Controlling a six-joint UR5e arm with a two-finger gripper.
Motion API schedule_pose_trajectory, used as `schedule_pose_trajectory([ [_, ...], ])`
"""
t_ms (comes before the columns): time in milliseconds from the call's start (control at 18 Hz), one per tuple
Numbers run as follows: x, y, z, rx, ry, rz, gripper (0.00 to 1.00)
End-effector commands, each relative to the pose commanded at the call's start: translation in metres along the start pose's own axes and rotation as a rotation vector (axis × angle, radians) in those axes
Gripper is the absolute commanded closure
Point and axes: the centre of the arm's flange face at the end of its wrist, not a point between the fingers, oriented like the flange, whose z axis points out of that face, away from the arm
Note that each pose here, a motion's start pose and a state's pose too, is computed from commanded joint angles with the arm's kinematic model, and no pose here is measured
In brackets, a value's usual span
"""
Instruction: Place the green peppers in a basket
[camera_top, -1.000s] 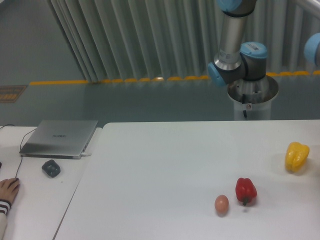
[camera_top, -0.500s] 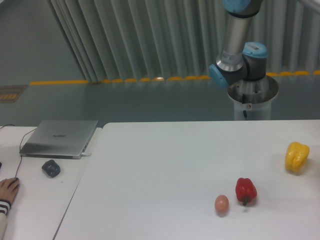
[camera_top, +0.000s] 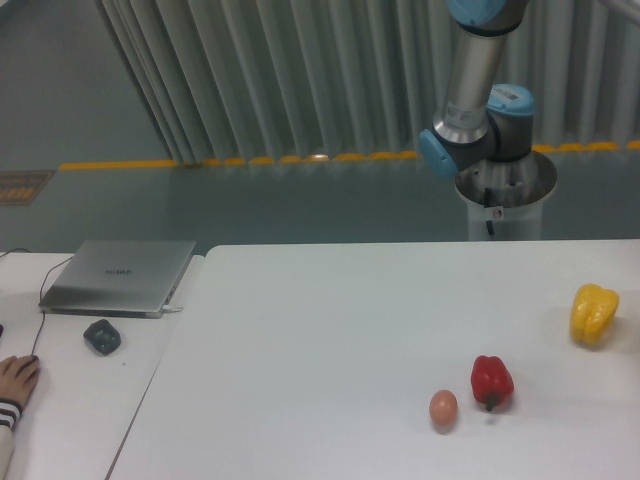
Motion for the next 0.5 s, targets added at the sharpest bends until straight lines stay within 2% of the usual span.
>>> schedule_pose_trajectory([
  [500,-0.031,-0.05,-0.022,0.042,-0.066,-0.137,0.0],
])
